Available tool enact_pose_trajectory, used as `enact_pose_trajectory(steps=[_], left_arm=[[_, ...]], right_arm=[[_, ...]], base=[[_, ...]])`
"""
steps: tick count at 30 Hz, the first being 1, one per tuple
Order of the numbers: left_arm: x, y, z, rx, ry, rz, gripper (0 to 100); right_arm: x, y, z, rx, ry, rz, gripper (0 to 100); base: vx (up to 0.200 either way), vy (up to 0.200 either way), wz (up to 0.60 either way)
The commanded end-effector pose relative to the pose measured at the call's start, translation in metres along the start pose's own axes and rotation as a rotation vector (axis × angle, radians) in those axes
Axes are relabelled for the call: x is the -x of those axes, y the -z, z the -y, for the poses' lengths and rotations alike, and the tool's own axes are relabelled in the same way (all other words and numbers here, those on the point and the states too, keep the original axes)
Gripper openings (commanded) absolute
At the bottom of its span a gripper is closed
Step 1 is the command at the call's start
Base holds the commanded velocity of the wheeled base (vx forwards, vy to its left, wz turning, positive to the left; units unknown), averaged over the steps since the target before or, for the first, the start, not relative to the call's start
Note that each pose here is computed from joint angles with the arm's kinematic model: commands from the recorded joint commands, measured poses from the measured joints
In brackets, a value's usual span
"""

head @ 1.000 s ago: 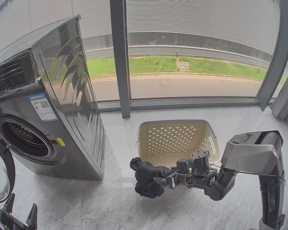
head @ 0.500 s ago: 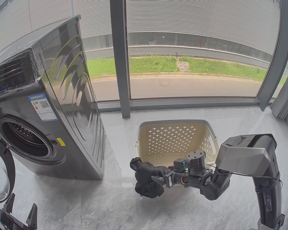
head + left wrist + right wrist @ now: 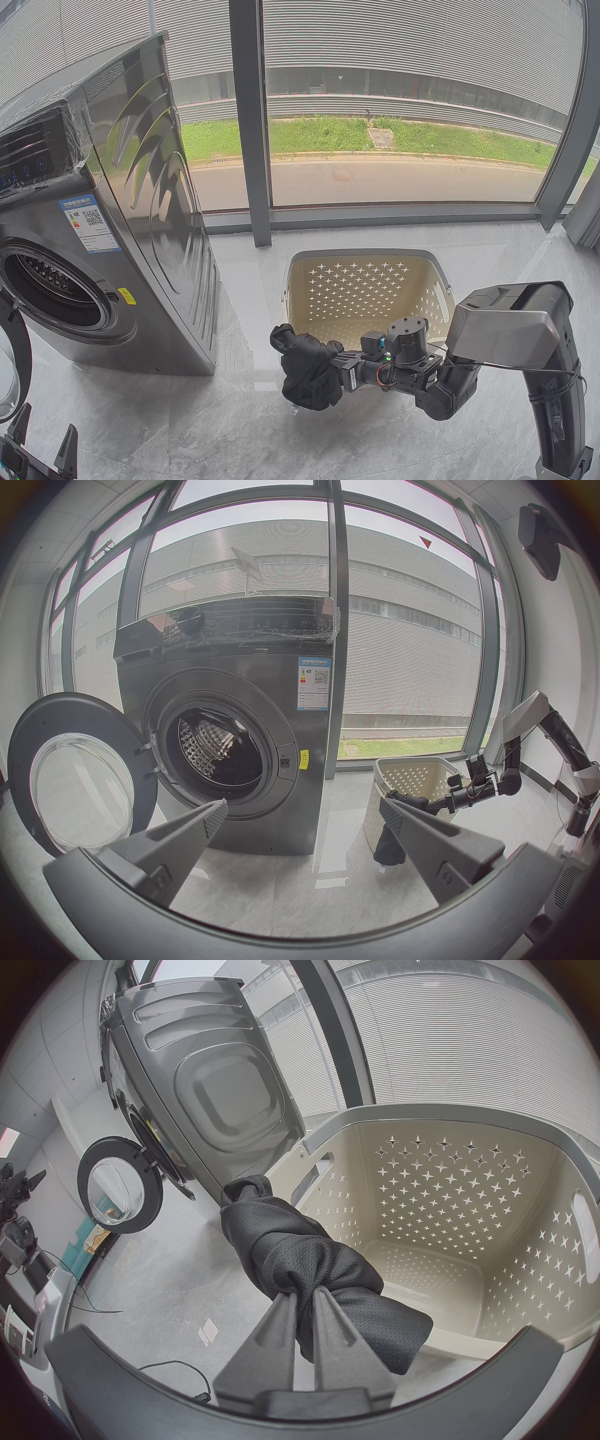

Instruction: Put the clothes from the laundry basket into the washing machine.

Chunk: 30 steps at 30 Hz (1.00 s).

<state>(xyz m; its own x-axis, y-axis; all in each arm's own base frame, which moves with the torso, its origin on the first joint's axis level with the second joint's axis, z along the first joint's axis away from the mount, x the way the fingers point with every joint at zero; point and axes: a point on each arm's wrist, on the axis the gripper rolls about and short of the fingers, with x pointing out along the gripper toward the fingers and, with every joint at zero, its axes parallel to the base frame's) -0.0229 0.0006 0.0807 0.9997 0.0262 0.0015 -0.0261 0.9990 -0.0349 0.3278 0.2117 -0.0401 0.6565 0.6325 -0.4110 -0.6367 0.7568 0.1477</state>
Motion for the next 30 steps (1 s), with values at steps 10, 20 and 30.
enact_pose_trajectory(steps=[10, 20, 30], left_arm=[[0.000, 0.005, 0.000, 0.000, -0.001, -0.001, 100], [0.000, 0.005, 0.000, 0.000, -0.001, -0.001, 100], [0.000, 0.005, 0.000, 0.002, -0.001, -0.001, 100]], right_arm=[[0.033, -0.027, -0.008, 0.014, -0.006, 0.077, 0], [0.068, -0.077, -0.015, 0.024, 0.022, 0.237, 0], [0.115, -0.119, -0.024, 0.016, 0.066, 0.404, 0]], base=[[0.000, 0.000, 0.00], [0.000, 0.000, 0.00], [0.000, 0.000, 0.00]])
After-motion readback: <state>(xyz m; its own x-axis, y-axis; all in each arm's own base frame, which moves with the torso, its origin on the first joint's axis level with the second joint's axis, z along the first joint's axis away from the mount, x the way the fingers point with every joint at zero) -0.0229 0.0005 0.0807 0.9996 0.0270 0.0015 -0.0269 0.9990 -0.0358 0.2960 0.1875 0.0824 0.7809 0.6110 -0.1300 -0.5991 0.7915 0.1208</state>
